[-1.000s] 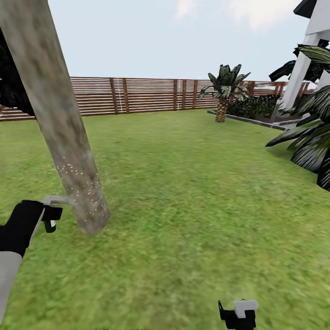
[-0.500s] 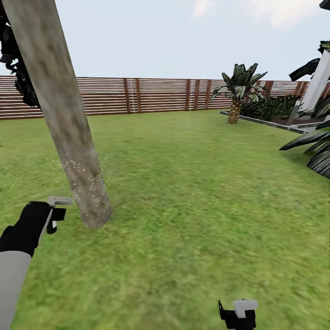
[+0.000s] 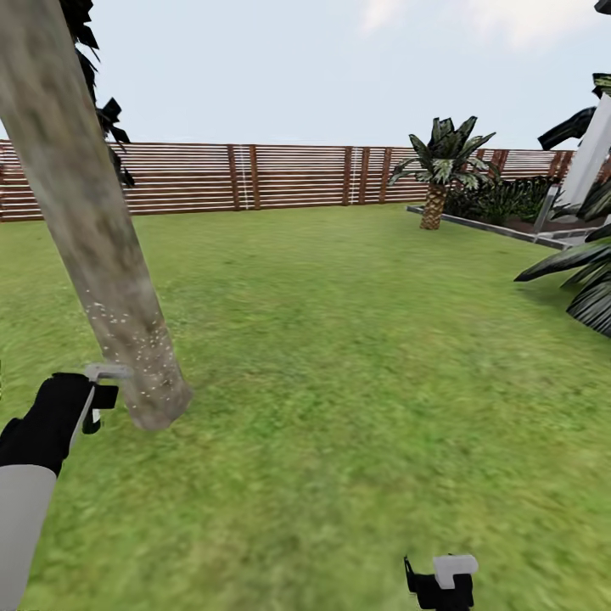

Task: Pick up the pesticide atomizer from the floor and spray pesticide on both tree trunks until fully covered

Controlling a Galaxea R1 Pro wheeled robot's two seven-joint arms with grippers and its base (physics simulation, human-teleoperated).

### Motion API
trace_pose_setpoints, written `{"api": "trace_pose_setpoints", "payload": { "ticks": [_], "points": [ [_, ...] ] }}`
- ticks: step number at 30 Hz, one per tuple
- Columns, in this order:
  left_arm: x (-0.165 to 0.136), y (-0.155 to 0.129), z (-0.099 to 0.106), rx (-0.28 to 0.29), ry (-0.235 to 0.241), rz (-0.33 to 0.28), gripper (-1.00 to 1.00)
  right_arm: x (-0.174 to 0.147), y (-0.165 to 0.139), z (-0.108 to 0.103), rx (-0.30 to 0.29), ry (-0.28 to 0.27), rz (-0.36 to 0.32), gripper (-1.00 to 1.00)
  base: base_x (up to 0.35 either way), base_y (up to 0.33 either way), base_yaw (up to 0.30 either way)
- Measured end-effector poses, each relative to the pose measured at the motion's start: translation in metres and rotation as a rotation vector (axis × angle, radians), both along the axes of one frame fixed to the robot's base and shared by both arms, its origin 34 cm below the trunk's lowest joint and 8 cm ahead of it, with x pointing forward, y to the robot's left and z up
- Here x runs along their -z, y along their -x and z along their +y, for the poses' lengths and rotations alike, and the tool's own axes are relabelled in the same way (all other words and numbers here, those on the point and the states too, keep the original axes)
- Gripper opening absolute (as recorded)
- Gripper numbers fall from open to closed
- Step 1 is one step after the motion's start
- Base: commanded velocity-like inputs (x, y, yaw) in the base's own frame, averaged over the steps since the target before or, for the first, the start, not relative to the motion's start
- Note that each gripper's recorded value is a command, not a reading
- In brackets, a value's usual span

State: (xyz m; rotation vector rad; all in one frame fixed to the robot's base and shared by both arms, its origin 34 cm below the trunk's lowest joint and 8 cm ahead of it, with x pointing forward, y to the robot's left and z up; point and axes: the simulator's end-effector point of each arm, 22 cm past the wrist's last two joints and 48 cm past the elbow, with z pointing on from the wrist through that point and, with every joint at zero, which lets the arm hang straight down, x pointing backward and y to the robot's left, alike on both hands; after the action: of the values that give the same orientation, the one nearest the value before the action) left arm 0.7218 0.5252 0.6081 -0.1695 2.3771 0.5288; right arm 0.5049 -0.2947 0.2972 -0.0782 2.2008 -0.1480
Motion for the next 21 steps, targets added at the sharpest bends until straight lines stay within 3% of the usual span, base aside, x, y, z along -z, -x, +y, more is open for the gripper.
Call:
{"api": "trace_pose_setpoints", "payload": {
  "ticks": [4, 6, 8, 10, 21],
  "points": [
    [0.006, 0.015, 0.024, -0.093, -0.006, -0.004, -1.00, 0.000, 0.000, 0.000, 0.001, 0.000, 0.000, 1.00, 0.132, -0.272, 0.247],
    [0.023, 0.020, 0.018, -0.095, 0.014, 0.024, -1.00, 0.000, 0.000, 0.000, 0.001, 0.000, 0.000, 1.00, 0.131, -0.272, 0.275],
    [0.034, 0.016, -0.001, -0.078, 0.040, 0.034, -1.00, 0.000, 0.000, 0.000, 0.001, 0.000, 0.000, 1.00, 0.146, -0.265, 0.276],
    [0.038, 0.015, -0.009, -0.069, 0.041, 0.040, -1.00, 0.000, 0.000, 0.000, 0.001, 0.000, 0.000, 1.00, 0.195, -0.228, 0.277],
    [0.040, 0.027, 0.012, -0.097, 0.031, 0.047, -1.00, 0.000, 0.000, 0.000, 0.000, -0.001, 0.000, 1.00, 0.236, -0.182, 0.277]
  ]
}}
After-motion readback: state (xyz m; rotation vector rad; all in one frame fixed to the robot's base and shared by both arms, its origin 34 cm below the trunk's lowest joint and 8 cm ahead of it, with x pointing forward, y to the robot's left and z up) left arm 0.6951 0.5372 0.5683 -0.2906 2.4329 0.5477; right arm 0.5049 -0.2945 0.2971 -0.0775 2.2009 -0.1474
